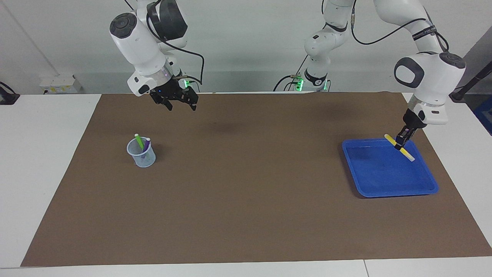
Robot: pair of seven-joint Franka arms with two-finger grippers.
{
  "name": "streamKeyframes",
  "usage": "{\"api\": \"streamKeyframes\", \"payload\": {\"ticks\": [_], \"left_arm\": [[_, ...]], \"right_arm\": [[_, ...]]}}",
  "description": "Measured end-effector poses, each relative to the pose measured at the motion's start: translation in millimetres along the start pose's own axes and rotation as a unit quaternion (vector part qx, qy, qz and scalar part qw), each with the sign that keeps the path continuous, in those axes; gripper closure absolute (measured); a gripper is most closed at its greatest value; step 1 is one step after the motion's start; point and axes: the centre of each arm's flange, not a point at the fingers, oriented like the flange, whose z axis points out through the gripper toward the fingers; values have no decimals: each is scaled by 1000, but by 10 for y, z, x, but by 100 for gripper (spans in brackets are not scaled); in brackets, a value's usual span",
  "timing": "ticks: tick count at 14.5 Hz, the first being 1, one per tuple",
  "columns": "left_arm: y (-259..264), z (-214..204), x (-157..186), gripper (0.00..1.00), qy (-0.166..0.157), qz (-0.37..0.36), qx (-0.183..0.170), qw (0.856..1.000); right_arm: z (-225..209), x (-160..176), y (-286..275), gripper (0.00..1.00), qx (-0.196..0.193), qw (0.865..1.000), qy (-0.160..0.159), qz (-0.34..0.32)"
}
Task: Transfer and insert pens with both arms
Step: 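Lift the yellow pen with the left gripper out of the tray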
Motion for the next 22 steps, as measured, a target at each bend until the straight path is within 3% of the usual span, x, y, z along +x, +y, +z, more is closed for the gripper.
{"api": "streamKeyframes", "payload": {"ticks": [3,8,15,22], "left_arm": [[72,-157,-61,82,3,-86,2,996],[264,-396,-196,82,12,-205,-3,979],[534,-660,-496,82,-1,-221,10,975],[1200,-1062,-1272,82,-19,-243,27,969]], "right_arm": [[1,0,0,0,0,1000,0,0],[5,0,1,0,0,1000,0,0],[-54,1,-197,0,91,996,2,18],[-53,-108,-581,0,141,990,15,24]]}}
